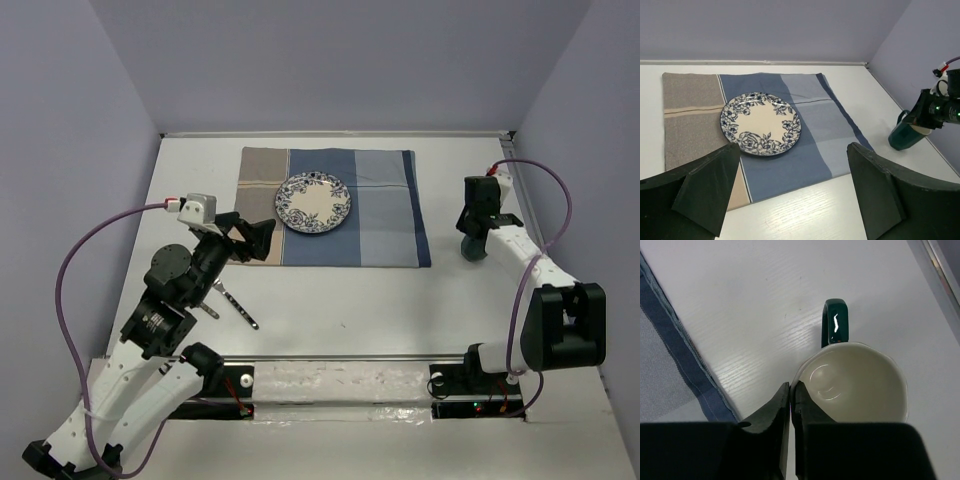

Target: Set the dinner table for one person

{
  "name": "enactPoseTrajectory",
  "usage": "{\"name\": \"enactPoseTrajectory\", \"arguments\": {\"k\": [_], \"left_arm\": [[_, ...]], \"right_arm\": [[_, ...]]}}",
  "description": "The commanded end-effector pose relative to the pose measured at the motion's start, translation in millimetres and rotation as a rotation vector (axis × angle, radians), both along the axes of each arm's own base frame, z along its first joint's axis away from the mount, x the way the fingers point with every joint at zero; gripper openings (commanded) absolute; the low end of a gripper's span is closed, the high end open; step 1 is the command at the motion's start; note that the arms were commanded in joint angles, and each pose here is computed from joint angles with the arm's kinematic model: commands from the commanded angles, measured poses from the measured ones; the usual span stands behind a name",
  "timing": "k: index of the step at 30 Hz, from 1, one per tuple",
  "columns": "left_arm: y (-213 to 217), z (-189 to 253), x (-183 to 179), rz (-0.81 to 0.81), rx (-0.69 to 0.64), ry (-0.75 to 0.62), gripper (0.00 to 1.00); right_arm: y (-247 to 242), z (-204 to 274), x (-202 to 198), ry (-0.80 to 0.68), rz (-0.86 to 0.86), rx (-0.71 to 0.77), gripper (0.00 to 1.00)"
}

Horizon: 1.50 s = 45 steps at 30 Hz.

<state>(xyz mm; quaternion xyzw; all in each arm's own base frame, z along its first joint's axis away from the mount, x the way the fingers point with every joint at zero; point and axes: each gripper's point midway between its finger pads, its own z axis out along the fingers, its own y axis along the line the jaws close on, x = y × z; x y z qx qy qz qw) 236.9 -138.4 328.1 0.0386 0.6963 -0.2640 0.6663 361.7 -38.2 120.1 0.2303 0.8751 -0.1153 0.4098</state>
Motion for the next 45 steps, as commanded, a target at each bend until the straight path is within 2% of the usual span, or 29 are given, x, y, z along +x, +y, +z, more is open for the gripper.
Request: {"name": "enactPoseTrajectory", "arguments": {"k": [1,2,12,16,20,23,29,37,42,44,45], "left_arm": [[6,3,0,0.016,0.032,-0.041,0.99],[6,4,-1,0.016,0.031,-0.046,0.99],[9,5,-2,0.026,0.033,-0.054,0.99],[10,5,-2,0.028,0.033,-0.059,0.99],[13,5,-2,0.039,0.034,-0.064,0.99],[17,6,-1,0.060,0.032,-0.067,0.99],[20,1,3,0.083,0.048,-0.055,0.99],[27,1,5,0.117,0.052,-0.055,0.99],[28,-2,9,0.127,0.057,-0.047,0.99],[29,-3,11,0.129,0.063,-0.043,0.99],[30,-4,11,0.132,0.061,-0.043,0.99]], "right_arm": [[-3,16,10,-0.057,-0.019,0.000,0.02],[-4,18,9,-0.060,-0.022,-0.005,0.00],[3,82,17,-0.194,0.046,-0.001,0.00],[25,111,28,-0.248,0.121,-0.012,0.00],[54,138,46,-0.299,0.215,-0.018,0.00],[83,145,68,-0.283,0.316,-0.061,0.00],[110,172,111,-0.321,0.429,-0.100,0.00],[149,176,173,-0.333,0.554,-0.119,0.00],[176,151,205,-0.285,0.623,-0.173,0.00],[181,157,216,-0.302,0.633,-0.180,0.00],[184,142,223,-0.276,0.642,-0.178,0.00]]}}
